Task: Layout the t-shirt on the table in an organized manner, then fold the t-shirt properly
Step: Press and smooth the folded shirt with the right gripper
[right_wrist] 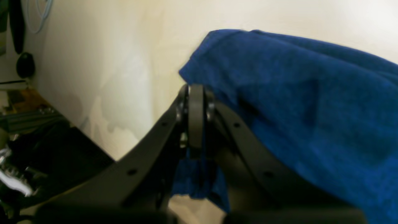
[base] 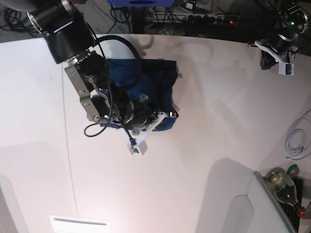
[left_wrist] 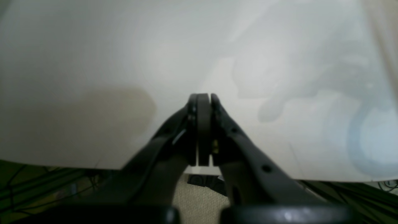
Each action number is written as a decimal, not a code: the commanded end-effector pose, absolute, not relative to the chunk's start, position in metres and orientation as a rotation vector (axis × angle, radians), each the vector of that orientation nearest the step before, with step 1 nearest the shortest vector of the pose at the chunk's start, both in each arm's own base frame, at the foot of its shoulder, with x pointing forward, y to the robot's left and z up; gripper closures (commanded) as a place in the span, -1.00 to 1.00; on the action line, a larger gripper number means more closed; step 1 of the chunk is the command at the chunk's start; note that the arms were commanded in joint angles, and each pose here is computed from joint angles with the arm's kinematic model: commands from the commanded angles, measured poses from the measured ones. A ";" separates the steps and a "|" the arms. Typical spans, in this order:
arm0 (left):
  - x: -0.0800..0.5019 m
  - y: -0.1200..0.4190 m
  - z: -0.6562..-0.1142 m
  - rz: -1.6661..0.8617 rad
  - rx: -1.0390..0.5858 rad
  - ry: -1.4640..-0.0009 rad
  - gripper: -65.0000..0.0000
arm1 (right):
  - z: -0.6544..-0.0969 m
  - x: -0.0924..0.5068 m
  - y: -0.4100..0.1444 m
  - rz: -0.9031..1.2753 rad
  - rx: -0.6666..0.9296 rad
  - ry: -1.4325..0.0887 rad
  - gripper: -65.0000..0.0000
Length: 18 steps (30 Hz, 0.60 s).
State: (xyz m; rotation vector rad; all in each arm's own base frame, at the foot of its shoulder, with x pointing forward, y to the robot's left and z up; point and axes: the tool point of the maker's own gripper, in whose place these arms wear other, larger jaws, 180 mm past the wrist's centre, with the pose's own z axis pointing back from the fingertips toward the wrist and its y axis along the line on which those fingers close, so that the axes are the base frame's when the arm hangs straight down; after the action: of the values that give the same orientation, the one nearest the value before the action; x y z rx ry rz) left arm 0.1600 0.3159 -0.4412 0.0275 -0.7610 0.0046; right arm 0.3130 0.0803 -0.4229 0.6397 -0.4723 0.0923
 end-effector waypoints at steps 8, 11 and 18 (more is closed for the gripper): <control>0.166 0.324 -0.430 -0.006 0.045 -0.796 1.00 | -0.400 0.270 0.082 0.210 0.633 -0.532 0.97; 0.166 0.324 -0.430 -0.008 0.047 -0.796 1.00 | -0.418 0.252 0.078 0.205 0.608 -0.480 0.97; 0.174 0.322 -0.428 -0.011 0.042 -0.812 1.00 | -0.438 0.238 0.077 0.193 0.588 -0.422 0.97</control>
State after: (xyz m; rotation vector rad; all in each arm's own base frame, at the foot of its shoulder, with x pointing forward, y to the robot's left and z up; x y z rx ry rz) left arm 0.1708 0.3177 -0.4369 0.0341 -0.7820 -0.0032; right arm 0.2341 0.0697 -0.4458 0.5617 -0.4031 0.1895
